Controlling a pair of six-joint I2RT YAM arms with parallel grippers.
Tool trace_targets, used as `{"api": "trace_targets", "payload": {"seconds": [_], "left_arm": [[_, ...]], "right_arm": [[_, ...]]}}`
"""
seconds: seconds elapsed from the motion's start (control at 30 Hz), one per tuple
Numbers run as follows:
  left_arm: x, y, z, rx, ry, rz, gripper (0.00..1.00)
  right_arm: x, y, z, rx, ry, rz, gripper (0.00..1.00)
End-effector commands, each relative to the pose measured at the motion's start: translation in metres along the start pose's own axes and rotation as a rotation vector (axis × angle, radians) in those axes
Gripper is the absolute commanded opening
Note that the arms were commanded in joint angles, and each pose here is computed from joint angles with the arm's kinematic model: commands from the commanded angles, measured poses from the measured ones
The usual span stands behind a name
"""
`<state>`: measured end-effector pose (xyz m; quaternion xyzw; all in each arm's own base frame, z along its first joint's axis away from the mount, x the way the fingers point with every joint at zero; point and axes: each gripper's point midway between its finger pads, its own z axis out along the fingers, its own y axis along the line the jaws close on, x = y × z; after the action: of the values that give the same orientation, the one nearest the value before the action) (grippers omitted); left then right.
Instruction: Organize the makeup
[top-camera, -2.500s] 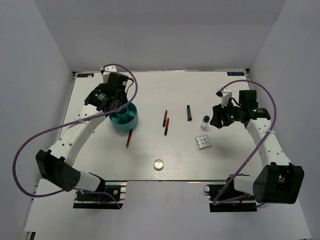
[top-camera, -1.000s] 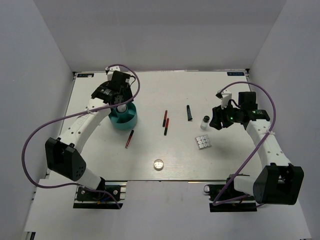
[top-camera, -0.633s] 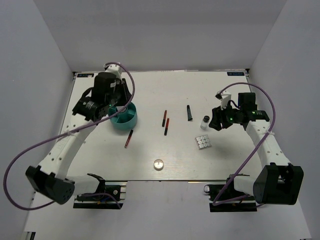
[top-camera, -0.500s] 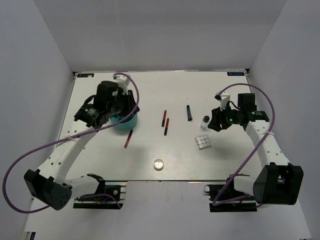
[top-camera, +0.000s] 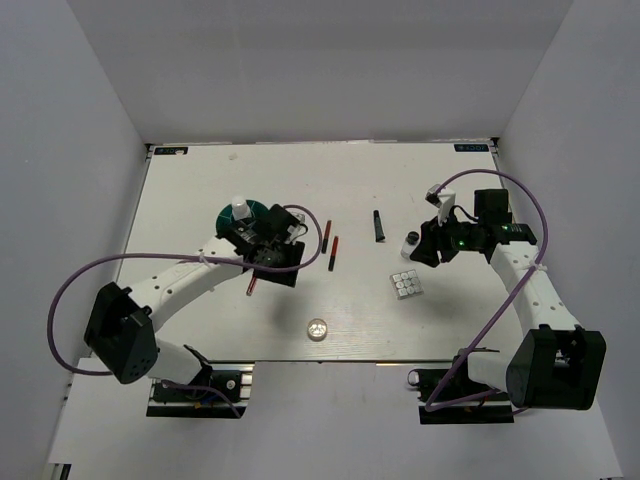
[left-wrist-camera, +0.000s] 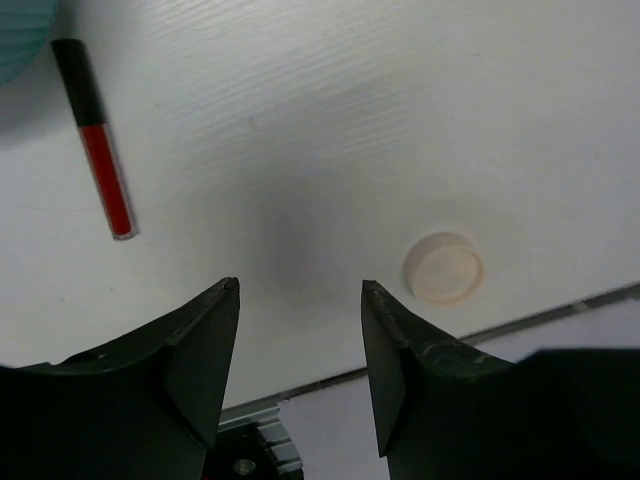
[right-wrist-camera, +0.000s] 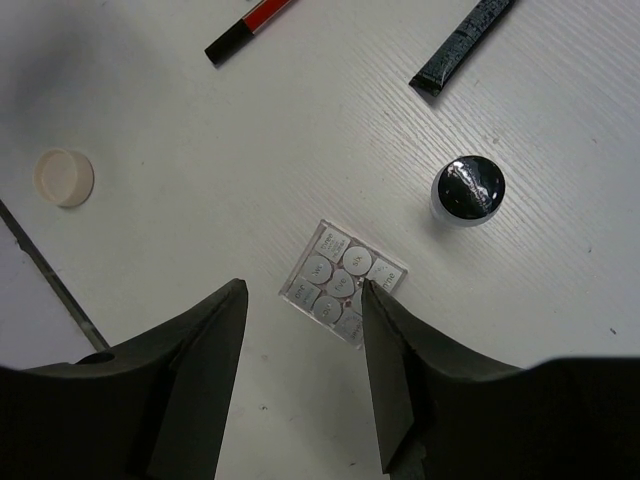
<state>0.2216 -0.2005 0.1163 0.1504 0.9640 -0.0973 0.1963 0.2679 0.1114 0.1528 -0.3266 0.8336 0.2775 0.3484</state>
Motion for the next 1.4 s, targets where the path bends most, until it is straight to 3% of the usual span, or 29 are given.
{"api": "trace_targets", "payload": {"seconds": [0.0,0.17,0.33,0.73,1.37], "left_arm": [[0.001,0.032,0.009,-0.218,-0.037,-0.019,0.62],[0.014,0.059,0.032,-0.393,-0.008,0.008,0.58],[0.005,0.072,0.039,-0.48,-0.054,0.013,0.57],[0.003,0.083,0.059,-0.504,-0.079,0.092,0.57],[0.01,0.099,0.085,-0.546,-0.055,0.163,0.48]], "right_arm": [[-0.003,0.006,0.0,-0.019,-0.027,-0.034,0.56],[0.0,0.004,-0.001,-0.006,-0.022,-0.036,0.56],[0.003,0.005,-0.001,-0.004,-0.022,-0.04,0.57],[0.004,0.004,-0.001,-0.003,-0.018,-0.035,0.57],[0.008,0.001,0.0,0.002,0.005,-0.032,0.57]]}}
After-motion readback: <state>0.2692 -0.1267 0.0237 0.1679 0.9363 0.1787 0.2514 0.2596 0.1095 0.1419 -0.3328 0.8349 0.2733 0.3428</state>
